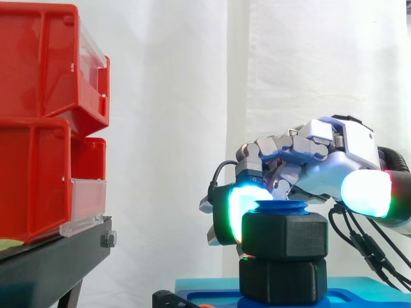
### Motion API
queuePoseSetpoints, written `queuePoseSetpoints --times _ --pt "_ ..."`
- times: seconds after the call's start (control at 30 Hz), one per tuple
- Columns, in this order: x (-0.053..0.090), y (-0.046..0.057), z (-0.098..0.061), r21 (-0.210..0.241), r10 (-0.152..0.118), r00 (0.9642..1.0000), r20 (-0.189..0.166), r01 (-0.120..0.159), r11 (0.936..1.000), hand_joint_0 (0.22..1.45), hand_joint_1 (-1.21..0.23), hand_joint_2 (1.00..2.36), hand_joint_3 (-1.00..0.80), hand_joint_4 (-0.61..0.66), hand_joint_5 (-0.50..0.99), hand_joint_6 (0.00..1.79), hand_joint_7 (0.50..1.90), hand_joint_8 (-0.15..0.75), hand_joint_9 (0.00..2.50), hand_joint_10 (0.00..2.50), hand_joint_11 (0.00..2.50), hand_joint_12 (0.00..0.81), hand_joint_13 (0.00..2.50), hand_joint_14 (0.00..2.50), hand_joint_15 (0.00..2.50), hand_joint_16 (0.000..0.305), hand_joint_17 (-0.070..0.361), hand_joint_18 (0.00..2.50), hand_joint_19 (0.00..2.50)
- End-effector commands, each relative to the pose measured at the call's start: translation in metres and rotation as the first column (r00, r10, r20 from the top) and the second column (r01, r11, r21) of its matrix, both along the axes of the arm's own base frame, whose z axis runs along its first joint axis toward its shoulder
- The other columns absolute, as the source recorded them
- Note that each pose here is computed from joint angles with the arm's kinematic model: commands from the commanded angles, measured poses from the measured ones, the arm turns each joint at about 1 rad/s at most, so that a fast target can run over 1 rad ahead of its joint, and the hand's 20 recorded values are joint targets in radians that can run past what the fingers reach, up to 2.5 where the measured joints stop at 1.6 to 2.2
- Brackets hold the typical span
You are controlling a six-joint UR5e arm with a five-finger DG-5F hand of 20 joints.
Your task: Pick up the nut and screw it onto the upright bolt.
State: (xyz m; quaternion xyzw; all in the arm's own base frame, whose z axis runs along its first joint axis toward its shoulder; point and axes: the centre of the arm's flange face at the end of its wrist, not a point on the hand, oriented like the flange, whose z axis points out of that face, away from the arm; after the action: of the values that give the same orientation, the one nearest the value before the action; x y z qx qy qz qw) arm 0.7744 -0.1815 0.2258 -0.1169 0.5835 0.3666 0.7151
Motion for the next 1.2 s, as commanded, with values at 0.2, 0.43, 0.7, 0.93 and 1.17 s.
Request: queuePoseSetpoints --times 0.2,0.43,0.7,0.93,1.17 --pt "-0.0008 -0.0033 -0.0006 -0.002 0.000 1.0000 0.002 0.000 1.0000 0.49 -0.38 1.00 -0.50 0.23 0.05 0.50 1.43 0.329 1.17 0.00 0.00 0.371 0.83 0.00 0.00 0.060 0.136 0.65 0.00" --pt "-0.0006 -0.0033 0.0011 -0.002 0.000 1.0000 0.007 0.000 1.0000 0.49 -0.38 1.00 -0.50 0.21 0.06 0.50 1.41 0.299 1.28 0.00 0.00 0.356 0.92 0.00 0.00 0.058 0.130 0.75 0.00" --pt "0.0017 -0.0038 0.0077 -0.009 0.015 0.9991 0.041 -0.014 0.9999 0.48 -0.40 1.00 -0.50 0.27 -0.09 0.50 0.74 0.316 1.08 0.00 0.00 0.375 0.82 0.00 0.00 0.061 0.137 0.66 0.00" --pt "0.0018 -0.0035 0.0080 -0.010 0.020 0.9989 0.043 -0.019 0.9998 0.48 -0.40 1.00 -0.50 0.25 -0.12 0.50 0.63 0.309 1.01 0.00 0.00 0.381 0.80 0.00 0.00 0.062 0.139 0.63 0.00" --pt "0.0031 0.0009 0.0066 -0.006 0.022 0.9990 0.038 -0.022 0.9997 0.48 -0.41 1.00 -0.50 0.25 -0.12 0.50 0.63 0.311 0.99 0.00 0.00 0.380 0.78 0.00 0.00 0.063 0.141 0.60 0.00"
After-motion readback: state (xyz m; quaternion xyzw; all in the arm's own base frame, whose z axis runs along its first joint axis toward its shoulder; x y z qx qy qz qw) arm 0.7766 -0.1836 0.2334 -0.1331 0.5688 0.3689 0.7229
